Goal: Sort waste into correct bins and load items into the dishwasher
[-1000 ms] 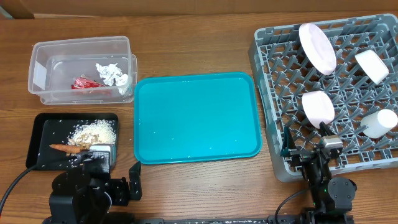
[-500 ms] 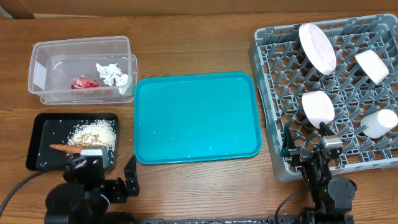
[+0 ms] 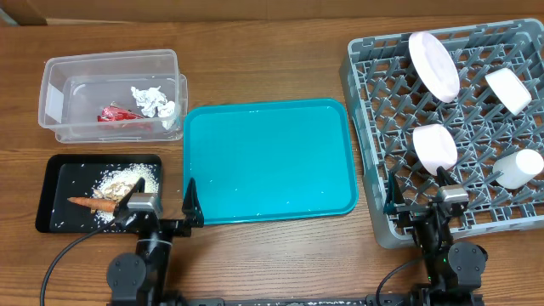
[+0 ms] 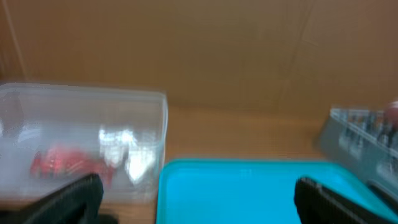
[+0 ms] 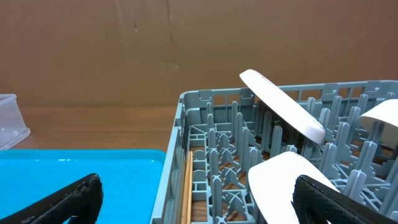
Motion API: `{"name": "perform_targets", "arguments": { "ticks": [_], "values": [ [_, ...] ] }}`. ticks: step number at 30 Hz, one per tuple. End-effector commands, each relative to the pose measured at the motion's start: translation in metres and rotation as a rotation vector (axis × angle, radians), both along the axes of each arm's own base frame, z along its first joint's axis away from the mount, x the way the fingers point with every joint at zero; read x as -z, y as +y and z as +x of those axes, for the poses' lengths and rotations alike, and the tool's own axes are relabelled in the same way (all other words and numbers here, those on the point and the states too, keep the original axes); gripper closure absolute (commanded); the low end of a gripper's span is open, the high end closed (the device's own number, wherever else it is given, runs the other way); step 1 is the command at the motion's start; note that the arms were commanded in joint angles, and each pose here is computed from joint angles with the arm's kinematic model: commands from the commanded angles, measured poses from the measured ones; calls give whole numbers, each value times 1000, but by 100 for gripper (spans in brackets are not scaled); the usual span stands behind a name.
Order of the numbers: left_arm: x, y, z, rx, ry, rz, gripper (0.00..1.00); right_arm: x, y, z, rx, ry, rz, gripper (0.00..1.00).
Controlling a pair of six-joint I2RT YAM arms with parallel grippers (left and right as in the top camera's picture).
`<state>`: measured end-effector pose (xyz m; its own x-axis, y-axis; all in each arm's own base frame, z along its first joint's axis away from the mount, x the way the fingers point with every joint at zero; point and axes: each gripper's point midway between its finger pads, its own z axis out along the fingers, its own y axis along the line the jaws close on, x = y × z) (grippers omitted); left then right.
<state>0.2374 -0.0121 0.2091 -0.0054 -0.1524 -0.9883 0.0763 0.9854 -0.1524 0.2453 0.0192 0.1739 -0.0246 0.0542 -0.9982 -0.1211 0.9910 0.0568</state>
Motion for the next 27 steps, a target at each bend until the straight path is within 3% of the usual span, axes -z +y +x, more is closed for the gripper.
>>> {"name": "perform_targets", "arguments": {
  "ticks": [1, 5, 9, 27],
  "values": [
    [0, 1, 6, -7, -107, 65, 0, 1, 0, 0, -4, -7, -3, 0],
    [10, 2, 8, -14, -105, 134, 0, 1, 0, 0, -4, -7, -3, 0],
    [52, 1, 8, 2, 69, 120, 0, 1, 0, 0, -4, -7, -3, 0],
    [51, 2, 8, -4, 67, 122, 0, 1, 0, 0, -4, -7, -3, 0]
  ]
}}
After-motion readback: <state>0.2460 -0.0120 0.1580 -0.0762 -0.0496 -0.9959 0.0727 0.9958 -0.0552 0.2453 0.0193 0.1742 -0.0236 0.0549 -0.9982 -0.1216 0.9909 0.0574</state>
